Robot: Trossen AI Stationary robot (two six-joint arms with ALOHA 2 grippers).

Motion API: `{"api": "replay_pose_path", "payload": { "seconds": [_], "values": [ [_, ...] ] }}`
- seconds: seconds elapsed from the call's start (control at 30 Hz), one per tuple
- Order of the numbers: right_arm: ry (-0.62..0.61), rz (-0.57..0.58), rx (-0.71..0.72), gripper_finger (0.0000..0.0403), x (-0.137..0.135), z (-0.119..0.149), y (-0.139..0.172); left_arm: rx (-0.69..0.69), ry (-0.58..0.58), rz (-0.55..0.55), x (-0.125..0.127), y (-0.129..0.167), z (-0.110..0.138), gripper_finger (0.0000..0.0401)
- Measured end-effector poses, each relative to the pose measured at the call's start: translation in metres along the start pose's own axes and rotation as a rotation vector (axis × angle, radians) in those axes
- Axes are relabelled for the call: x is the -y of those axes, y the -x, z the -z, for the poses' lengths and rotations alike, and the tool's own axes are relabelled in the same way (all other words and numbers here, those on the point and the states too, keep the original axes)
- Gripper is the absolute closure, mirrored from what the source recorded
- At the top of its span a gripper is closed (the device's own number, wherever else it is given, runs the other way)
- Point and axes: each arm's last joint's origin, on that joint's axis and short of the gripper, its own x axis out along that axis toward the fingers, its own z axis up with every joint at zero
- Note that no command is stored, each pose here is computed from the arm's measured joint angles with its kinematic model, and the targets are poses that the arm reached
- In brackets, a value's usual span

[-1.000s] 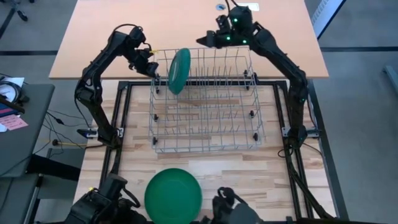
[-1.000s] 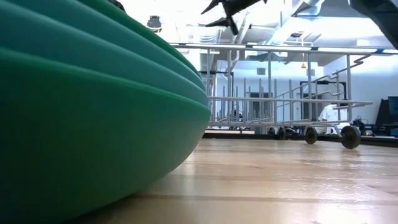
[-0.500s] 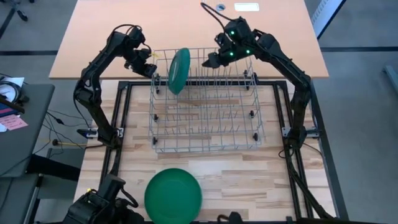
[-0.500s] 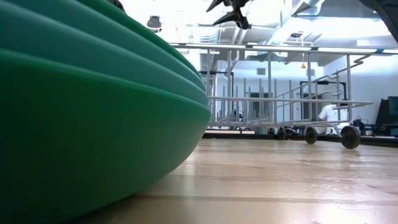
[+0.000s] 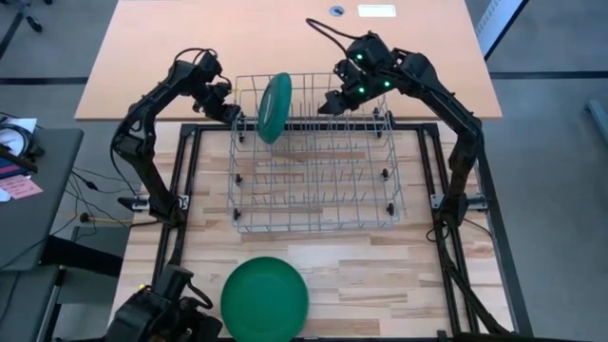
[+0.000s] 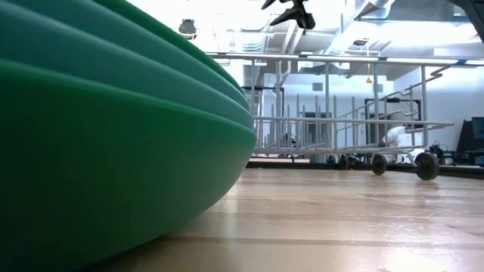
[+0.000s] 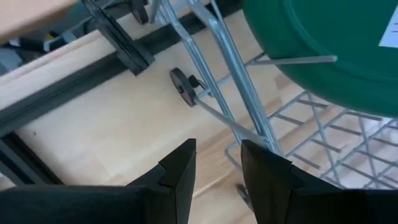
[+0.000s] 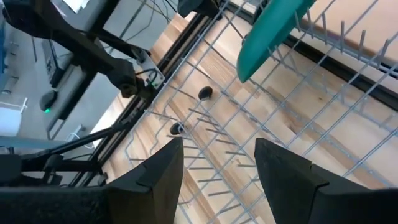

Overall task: Sort dishes
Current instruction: Put the green plate in the dish rack

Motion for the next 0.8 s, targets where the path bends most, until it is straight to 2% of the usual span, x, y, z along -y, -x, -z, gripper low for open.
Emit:
{"api": "replay_pose_path", "payload": {
  "seconds": [0.13, 0.33, 0.47, 0.6, 0.67, 0.8],
  "values": [
    [-0.022, 0.012, -0.011, 0.0200, 0.003, 0.000, 0.000, -0.021, 0.034, 0.003, 0.003, 0.010, 0.004, 0.0278],
    [-0.028, 0.010, 0.003, 0.0200, 0.004, -0.002, 0.000, 0.131, 0.043, -0.038, 0.011, 0.035, 0.005, 0.0278],
    [-0.042, -0.014, 0.038, 0.0200, 0.001, -0.005, 0.000, 0.183, 0.028, -0.016, 0.014, 0.039, 0.003, 0.0278],
    [-0.107, -0.110, 0.169, 0.0200, -0.008, -0.017, 0.009, 0.188, -0.012, 0.004, 0.015, 0.035, -0.001, 0.0278],
    [-0.120, -0.203, 0.265, 0.0200, -0.018, -0.025, 0.019, 0.191, 0.021, 0.066, 0.016, 0.038, 0.001, 0.0278],
    [-0.060, -0.350, 0.365, 0.0200, -0.041, -0.025, 0.042, 0.306, 0.043, 0.200, 0.026, 0.074, 0.012, 0.0284]
  ]
}}
